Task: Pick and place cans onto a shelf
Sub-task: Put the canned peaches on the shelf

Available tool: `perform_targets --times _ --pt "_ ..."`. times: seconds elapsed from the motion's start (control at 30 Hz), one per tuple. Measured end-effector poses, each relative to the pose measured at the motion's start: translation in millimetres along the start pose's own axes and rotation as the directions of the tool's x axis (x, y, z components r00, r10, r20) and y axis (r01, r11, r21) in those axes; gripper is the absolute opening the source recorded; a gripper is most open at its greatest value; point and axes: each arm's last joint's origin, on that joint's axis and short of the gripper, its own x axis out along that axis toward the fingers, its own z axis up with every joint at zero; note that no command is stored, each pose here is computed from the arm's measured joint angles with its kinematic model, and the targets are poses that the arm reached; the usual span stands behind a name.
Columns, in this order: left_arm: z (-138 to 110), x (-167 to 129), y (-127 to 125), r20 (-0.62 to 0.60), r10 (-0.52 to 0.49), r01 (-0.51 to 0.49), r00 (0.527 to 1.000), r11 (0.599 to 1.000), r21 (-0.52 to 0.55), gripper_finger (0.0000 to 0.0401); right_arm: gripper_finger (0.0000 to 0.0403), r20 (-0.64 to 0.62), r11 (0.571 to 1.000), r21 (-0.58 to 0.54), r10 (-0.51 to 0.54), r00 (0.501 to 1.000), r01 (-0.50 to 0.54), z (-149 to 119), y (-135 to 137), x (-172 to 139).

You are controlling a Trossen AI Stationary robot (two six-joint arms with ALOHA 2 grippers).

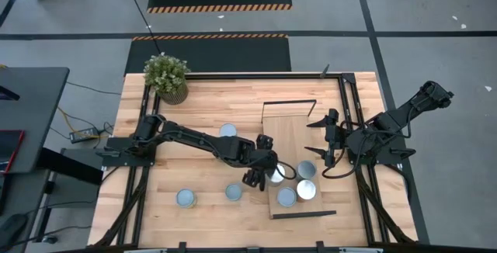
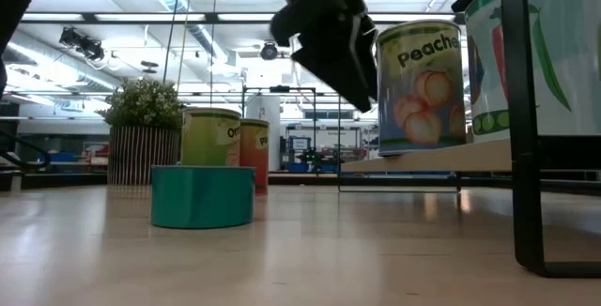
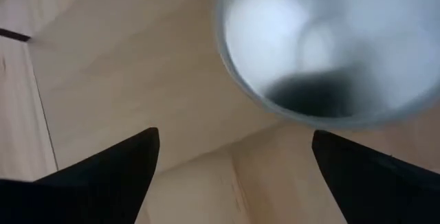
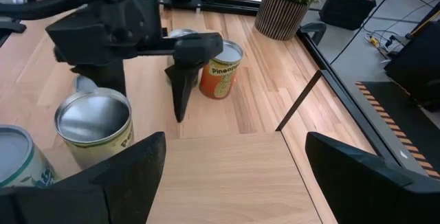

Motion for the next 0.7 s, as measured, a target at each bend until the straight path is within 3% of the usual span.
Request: perform_targets --times 0.3,0.5,0.7 --pt "13 -1 2 0.132 0.027 -0.015 0.991 0.996 -0.090 0.0389 0.0357 0.005 1.000 0.004 0.001 1.000 -0.001 1 0 0" --pt "16 -2 4 0.166 0.035 -0.010 0.986 0.989 -0.149 0.0389 0.0357 0.005 1.000 0.004 0.001 1.000 -0.001 1 0 0" --pt "15 -2 3 0.150 0.028 -0.007 0.988 0.990 -0.142 0.0389 0.0357 -0.005 1.000 0.010 -0.002 1.000 0.002 -1 0 0"
